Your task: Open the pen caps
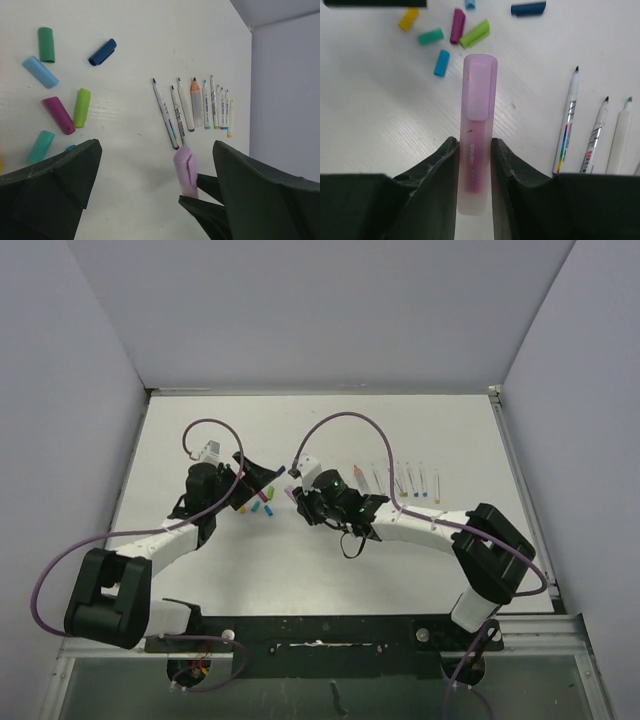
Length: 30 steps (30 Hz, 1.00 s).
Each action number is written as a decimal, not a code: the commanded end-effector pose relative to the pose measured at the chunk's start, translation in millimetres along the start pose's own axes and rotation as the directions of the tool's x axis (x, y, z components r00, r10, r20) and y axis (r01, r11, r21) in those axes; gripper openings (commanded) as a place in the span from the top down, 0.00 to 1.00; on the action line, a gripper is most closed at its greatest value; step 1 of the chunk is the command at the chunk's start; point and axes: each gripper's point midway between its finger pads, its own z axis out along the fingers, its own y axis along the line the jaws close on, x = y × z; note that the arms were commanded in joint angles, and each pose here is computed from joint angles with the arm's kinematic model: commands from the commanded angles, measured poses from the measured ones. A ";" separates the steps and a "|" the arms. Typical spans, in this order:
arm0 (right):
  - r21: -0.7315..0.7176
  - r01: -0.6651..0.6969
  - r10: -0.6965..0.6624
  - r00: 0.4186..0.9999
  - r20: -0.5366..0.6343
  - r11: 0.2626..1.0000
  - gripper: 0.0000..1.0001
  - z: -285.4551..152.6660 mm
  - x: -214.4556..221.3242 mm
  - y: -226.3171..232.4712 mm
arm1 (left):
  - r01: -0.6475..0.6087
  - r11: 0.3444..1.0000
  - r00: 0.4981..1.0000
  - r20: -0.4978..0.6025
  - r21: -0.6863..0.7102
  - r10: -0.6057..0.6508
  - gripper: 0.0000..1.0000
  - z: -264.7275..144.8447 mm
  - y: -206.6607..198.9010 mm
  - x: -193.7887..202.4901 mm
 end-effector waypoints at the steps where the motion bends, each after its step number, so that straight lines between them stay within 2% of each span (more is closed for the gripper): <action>1: -0.046 -0.024 0.032 0.981 0.193 0.999 1.00 -24.0 -63.3 3.8 | -0.003 0.981 1.000 0.010 0.195 0.001 0.06 9.7 -51.1 -1.8; 10: -0.098 -0.032 0.054 0.971 0.233 0.995 1.00 -37.9 -81.1 10.1 | -0.001 0.953 1.000 -0.019 0.304 0.007 0.14 18.4 -85.0 16.7; 23: -0.160 -0.116 0.156 0.951 0.266 0.980 1.00 -48.0 -84.1 -7.8 | 0.015 0.922 0.998 -0.056 0.388 0.008 0.47 20.4 -99.0 32.3; 30: -0.179 -0.119 0.165 0.950 0.264 0.977 1.00 -49.1 -83.1 -10.4 | 0.020 0.911 0.997 -0.072 0.411 0.011 0.53 23.8 -105.4 36.6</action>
